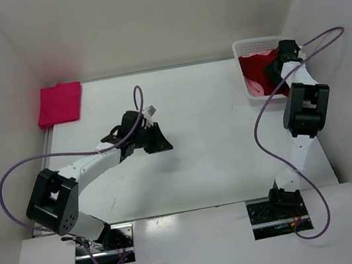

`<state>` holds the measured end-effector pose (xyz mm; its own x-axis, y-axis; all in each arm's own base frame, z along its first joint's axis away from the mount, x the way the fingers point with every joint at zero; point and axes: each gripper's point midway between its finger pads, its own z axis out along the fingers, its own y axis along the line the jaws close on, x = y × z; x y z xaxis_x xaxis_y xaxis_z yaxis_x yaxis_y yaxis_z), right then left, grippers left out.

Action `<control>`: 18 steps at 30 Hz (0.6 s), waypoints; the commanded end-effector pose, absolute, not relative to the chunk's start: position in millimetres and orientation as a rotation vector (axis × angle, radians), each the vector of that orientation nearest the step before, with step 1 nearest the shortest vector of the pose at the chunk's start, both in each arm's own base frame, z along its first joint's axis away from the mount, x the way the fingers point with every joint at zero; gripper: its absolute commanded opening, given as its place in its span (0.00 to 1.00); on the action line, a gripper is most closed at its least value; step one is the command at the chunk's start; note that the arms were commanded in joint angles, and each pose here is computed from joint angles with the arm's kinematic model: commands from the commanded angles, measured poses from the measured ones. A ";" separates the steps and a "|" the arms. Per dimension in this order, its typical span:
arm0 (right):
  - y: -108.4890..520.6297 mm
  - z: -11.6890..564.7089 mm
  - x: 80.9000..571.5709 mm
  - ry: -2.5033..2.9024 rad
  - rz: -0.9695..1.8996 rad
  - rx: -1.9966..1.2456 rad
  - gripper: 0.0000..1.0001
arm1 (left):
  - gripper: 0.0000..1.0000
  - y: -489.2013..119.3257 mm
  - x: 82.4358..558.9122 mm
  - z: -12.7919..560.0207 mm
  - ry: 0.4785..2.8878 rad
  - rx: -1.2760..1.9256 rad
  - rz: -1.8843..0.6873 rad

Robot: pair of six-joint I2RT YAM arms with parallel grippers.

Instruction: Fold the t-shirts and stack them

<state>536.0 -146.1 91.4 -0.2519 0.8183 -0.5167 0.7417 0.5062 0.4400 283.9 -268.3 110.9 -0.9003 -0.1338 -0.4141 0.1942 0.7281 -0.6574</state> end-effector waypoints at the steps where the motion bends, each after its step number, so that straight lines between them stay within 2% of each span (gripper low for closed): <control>1: -147.6 99.7 561.7 1.942 0.127 1.276 0.55 | 0.21 -273.9 301.2 130.9 2.423 0.069 -1.016; 2: -148.6 103.9 566.5 1.915 0.140 1.273 0.44 | 0.21 -273.9 301.3 130.9 2.424 0.069 -1.016; 4: -136.7 103.4 574.2 1.921 0.205 1.253 0.31 | 0.22 -275.2 303.1 134.8 2.416 0.060 -1.023; 5: -131.4 103.5 575.5 1.927 0.210 1.245 0.17 | 0.22 -275.3 303.1 134.8 2.416 0.060 -1.023; 8: -105.3 144.8 586.0 1.888 0.251 1.143 0.04 | 0.25 -276.8 304.6 143.1 2.401 0.040 -1.040; 12: -93.8 214.5 577.9 1.762 0.288 1.061 0.01 | 0.27 -277.3 310.1 152.3 2.378 0.040 -1.053; 13: -85.5 248.0 572.0 1.720 0.323 1.022 0.01 | 0.27 -278.9 313.1 158.5 2.362 0.045 -1.059; 15: -83.9 281.3 563.1 1.667 0.341 0.996 0.01 | 0.31 -282.3 316.3 172.2 2.345 0.055 -1.075; 16: -78.2 319.2 550.3 1.618 0.374 0.945 0.01 | 0.32 -283.4 318.8 177.7 2.328 0.070 -1.075; 18: -70.9 360.3 533.9 1.579 0.398 0.873 0.01 | 0.38 -282.0 323.9 186.9 2.310 0.066 -1.083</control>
<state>556.8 -76.8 220.7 -0.1699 0.7697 -0.6154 0.5230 0.5997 0.6057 309.4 -277.4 155.2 -0.8619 -0.1700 -0.4777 0.2334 0.7033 -0.6715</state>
